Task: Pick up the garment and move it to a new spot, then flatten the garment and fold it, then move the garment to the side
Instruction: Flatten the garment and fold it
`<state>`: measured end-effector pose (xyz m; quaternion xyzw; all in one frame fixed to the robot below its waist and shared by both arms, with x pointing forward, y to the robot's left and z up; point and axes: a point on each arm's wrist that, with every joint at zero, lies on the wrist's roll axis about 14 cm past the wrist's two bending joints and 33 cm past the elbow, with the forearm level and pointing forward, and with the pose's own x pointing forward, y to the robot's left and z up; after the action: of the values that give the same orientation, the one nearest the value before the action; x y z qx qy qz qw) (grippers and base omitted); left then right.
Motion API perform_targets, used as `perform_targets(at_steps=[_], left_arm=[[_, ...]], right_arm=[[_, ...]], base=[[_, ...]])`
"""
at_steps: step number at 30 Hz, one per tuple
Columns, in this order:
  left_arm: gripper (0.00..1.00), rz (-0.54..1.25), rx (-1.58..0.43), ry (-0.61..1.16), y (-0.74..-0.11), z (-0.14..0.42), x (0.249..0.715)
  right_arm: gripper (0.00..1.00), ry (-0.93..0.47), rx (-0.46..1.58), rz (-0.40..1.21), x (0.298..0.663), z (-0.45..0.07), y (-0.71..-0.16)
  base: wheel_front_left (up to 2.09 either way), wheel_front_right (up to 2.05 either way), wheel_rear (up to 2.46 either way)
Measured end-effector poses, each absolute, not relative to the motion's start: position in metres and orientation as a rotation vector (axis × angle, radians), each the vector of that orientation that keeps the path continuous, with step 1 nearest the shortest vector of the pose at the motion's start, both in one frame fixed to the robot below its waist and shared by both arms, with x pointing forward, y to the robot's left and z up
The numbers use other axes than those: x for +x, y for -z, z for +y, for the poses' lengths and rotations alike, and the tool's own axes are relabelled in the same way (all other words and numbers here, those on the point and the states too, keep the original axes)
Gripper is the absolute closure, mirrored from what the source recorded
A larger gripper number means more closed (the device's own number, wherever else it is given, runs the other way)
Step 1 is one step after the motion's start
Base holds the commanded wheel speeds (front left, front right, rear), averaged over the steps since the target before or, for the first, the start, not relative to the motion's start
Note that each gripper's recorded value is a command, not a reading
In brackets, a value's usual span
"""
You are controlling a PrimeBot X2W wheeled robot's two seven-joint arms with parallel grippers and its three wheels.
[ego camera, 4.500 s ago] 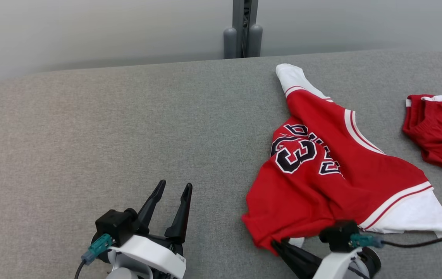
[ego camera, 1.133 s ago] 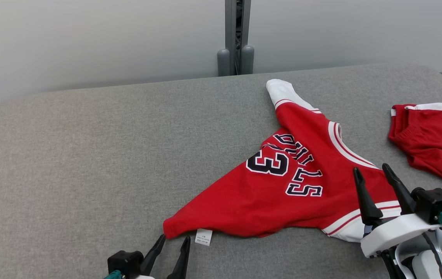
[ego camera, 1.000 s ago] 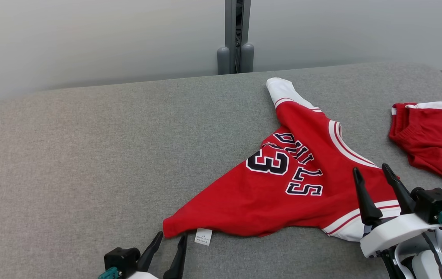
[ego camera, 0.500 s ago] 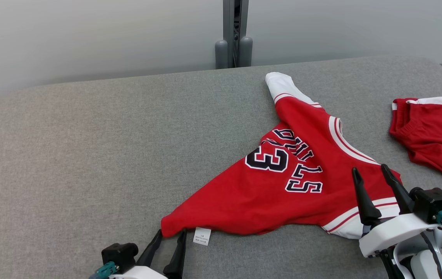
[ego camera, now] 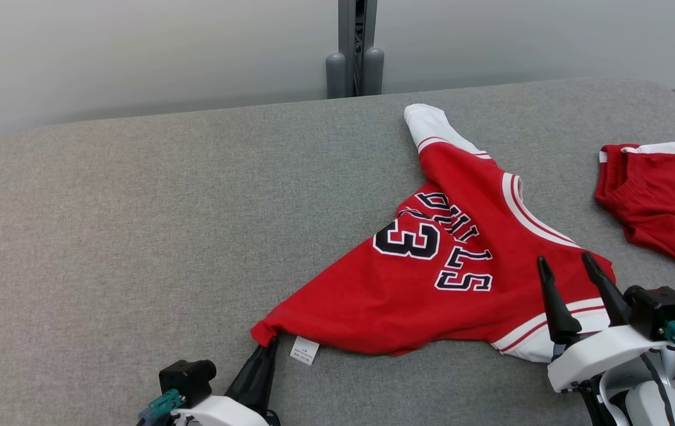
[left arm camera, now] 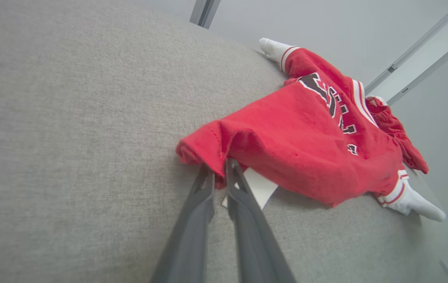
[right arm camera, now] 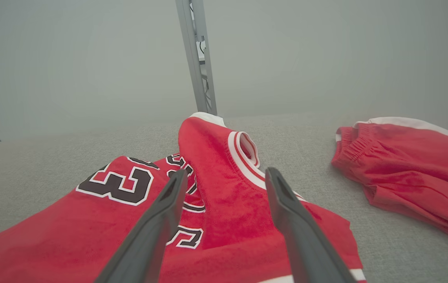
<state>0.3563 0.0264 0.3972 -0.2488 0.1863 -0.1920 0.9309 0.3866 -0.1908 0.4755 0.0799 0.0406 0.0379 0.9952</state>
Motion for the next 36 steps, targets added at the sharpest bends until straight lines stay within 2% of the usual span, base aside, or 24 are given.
perform_targets(at_steps=[11, 18, 26, 31, 36], left_arm=[[1.00, 0.356, -0.499, 0.408, -0.405, 0.024, 0.358], [1.00, 0.333, -0.494, 0.417, -0.411, 0.023, 0.360], [1.00, 0.330, -0.485, 0.446, -0.413, 0.015, 0.360], [1.00, 0.344, -0.474, 0.458, -0.409, 0.012, 0.359], [1.00, 0.355, -0.463, 0.461, -0.404, 0.011, 0.360]], right_arm=[[0.00, -0.040, 0.154, 0.115, 0.380, -0.203, -0.468], [0.00, 0.033, 0.188, 0.262, 0.350, -0.225, -0.435], [0.00, 0.118, 0.206, 0.358, 0.316, -0.247, -0.408], [0.00, 0.088, 0.053, 0.450, 0.296, -0.260, -0.390], [0.00, 0.068, -0.015, 0.502, 0.279, -0.269, -0.379]], base=[[0.00, 0.00, 0.00], [0.00, 0.00, 0.00], [0.00, 0.00, 0.00], [0.00, 0.00, 0.00], [0.00, 0.00, 0.00]])
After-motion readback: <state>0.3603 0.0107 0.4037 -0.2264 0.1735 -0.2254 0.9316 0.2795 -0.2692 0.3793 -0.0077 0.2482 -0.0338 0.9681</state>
